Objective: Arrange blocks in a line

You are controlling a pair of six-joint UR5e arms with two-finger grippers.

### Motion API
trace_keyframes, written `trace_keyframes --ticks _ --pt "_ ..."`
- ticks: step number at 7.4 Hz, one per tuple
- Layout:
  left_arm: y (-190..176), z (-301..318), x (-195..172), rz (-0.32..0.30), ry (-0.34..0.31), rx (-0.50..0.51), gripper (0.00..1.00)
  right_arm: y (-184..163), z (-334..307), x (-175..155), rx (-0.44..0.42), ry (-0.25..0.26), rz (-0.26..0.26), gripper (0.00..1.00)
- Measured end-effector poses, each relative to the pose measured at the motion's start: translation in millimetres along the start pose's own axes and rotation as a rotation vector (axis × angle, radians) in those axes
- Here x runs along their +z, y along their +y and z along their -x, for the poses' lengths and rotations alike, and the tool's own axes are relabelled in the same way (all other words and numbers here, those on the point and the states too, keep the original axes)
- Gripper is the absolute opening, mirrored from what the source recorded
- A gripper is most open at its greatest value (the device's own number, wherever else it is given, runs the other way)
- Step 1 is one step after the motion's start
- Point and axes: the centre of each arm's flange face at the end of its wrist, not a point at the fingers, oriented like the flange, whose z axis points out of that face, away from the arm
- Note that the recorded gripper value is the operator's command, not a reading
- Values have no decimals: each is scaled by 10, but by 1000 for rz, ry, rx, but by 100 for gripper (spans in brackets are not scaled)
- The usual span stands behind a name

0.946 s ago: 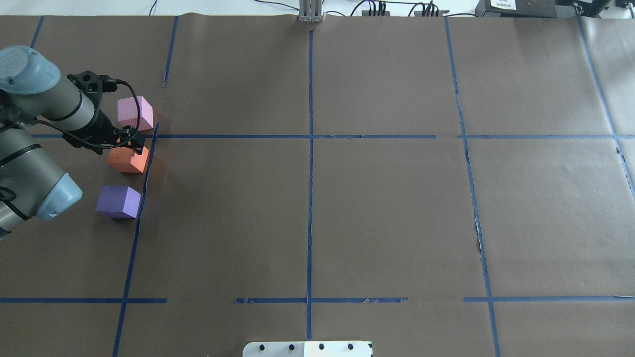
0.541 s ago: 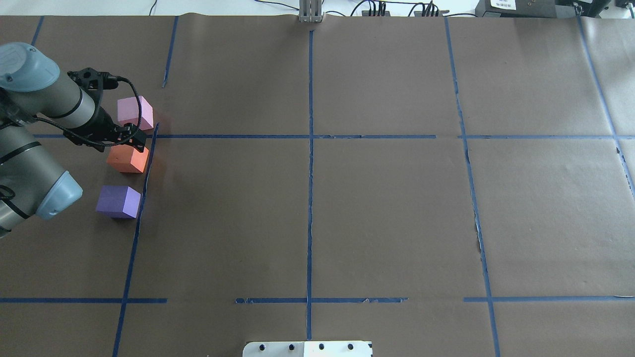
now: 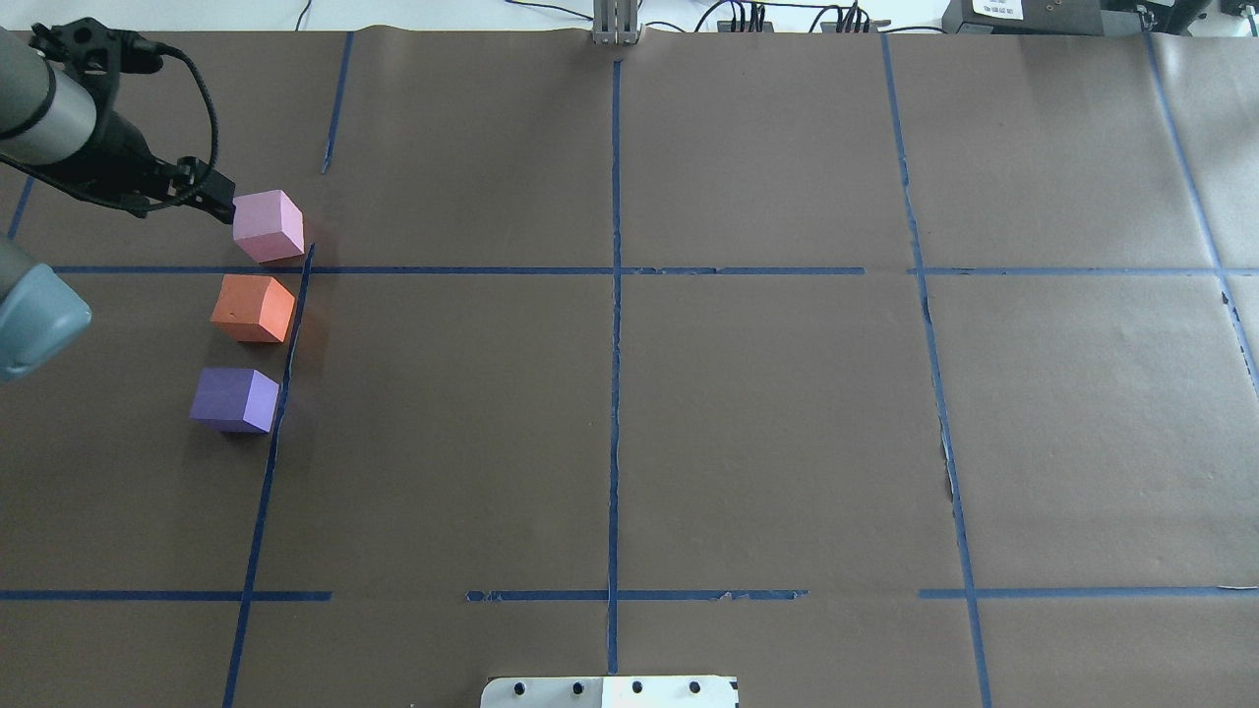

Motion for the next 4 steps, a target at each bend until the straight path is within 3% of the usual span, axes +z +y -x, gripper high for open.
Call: trace_keyframes --ticks 2,4 --pt "-222 658 -698 -16 -85 9 100 0 0 0 0 0 0 100" --pt "-245 1960 -787 61 -108 102 100 1 2 2 0 1 1 100"
